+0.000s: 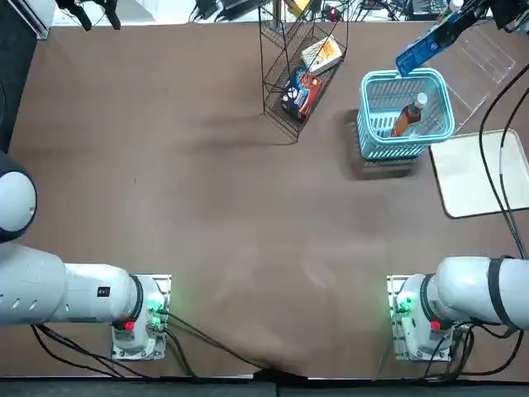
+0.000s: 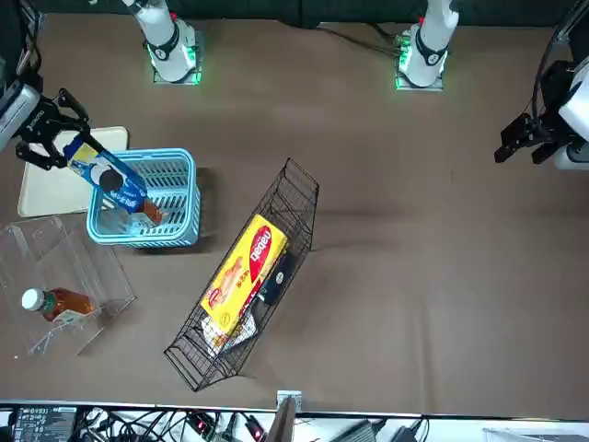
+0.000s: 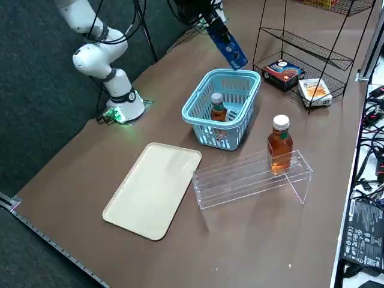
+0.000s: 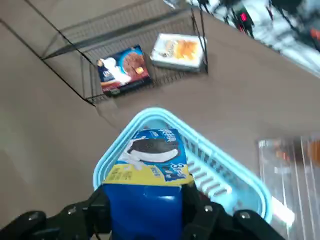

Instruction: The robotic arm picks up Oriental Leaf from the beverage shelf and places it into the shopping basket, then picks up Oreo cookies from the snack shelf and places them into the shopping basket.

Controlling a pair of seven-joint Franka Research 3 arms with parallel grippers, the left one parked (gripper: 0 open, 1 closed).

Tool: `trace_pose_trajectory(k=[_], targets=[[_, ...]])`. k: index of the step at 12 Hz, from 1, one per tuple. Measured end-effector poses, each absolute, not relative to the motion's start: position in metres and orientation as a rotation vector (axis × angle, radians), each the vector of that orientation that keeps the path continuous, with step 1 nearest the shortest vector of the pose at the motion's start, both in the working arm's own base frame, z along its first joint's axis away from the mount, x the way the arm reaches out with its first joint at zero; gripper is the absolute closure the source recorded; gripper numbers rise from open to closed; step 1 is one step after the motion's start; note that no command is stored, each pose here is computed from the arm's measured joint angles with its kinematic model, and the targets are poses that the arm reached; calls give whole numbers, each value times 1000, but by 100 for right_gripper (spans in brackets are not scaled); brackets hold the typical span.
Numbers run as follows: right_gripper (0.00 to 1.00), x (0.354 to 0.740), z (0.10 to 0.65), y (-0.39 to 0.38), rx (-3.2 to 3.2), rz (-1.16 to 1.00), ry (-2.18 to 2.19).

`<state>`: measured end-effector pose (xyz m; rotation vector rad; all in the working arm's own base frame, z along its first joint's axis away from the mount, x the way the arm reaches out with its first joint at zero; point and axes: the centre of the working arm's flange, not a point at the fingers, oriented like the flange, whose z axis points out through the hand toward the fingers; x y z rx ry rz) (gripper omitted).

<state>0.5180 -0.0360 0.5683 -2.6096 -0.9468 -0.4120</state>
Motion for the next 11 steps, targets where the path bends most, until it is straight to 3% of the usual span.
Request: trace_pose_trajectory(k=[5,11], targets=[[44,505,587,32,-2875,-147,-590],[44,494,580,83,-3090,-18,-294]])
